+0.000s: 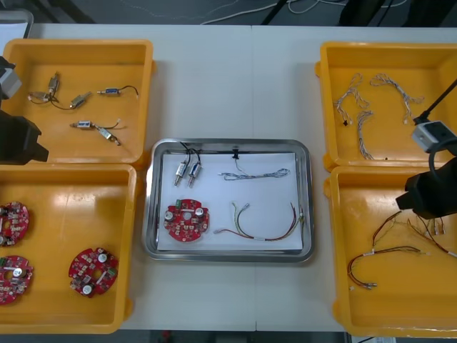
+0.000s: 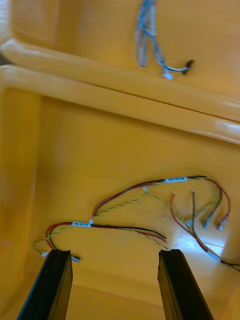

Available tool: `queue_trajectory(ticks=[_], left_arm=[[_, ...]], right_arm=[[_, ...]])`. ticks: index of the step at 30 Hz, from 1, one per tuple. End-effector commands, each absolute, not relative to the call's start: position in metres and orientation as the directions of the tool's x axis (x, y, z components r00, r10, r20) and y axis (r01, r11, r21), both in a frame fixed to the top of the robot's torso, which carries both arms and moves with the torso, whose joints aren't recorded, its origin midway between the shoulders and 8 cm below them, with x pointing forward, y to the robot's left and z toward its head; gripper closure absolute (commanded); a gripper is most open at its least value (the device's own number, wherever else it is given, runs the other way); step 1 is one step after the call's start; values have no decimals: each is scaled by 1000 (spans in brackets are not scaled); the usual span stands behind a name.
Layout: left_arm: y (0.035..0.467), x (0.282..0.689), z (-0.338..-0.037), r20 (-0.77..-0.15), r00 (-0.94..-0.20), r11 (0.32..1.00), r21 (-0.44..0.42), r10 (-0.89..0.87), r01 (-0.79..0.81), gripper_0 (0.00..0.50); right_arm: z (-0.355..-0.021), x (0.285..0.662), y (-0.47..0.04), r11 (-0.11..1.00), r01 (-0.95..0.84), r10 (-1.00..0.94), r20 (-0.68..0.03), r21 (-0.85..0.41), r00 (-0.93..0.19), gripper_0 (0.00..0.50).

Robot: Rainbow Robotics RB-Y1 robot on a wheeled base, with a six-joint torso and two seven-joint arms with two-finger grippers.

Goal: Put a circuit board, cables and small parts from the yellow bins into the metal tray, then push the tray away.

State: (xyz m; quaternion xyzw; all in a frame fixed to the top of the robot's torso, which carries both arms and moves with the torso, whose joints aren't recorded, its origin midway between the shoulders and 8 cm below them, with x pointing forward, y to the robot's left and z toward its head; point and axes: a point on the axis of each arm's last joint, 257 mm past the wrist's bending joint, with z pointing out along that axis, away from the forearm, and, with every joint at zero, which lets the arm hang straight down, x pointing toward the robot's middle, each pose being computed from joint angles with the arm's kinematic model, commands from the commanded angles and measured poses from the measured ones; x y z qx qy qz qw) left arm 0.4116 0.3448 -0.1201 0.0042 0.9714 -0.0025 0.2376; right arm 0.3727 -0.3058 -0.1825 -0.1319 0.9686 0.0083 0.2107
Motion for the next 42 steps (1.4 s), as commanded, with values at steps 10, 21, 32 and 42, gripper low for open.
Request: queue_trajectory(ticks=[10, 21, 32, 42], left_arm=[[360, 407, -103, -508, -859, 997, 59, 64, 39, 0], [361, 407, -101, -513, -856, 998, 58, 61, 37, 0], [361, 407, -101, -513, -856, 998, 58, 61, 37, 0], [361, 407, -101, -513, -856, 998, 58, 61, 37, 0]], right_arm=[[-185, 380, -214, 823, -555, -549, -414, -119, -726, 0], [-192, 374, -148, 656, -734, -736, -361, -176, -572, 0], [-205, 371, -79, 437, -862, -882, -311, -258, -354, 0], [-239, 359, -26, 232, -913, -951, -274, -336, -141, 0]])
